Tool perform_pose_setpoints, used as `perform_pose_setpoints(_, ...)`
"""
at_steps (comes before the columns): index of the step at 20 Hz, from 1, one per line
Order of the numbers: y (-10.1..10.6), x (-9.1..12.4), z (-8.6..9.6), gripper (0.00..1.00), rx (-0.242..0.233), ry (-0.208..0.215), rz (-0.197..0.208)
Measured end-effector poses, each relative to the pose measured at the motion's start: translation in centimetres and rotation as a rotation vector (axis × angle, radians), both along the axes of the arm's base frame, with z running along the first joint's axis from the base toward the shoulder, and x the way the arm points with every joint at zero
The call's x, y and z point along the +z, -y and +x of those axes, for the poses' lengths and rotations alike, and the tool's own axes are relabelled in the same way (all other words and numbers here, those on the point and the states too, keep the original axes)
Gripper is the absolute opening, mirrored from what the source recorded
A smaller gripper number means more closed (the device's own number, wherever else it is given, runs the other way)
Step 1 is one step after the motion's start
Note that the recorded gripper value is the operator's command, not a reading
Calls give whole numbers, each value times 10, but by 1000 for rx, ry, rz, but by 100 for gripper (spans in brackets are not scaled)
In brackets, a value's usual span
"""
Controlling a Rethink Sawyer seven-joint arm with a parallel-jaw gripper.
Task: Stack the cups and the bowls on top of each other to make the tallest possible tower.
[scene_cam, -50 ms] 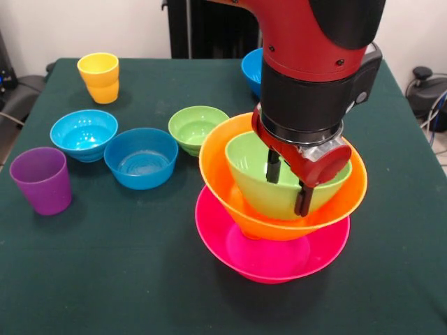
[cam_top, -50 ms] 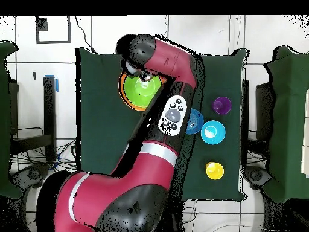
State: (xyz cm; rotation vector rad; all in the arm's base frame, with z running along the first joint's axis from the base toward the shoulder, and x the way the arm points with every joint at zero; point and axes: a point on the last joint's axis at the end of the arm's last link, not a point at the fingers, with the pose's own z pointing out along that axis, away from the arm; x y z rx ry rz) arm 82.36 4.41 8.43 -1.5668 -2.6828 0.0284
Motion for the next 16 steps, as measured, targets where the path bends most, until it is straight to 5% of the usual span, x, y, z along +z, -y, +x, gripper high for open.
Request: perform_pose_setpoints(16, -2, 5, 5, 100, 16, 15, -9)
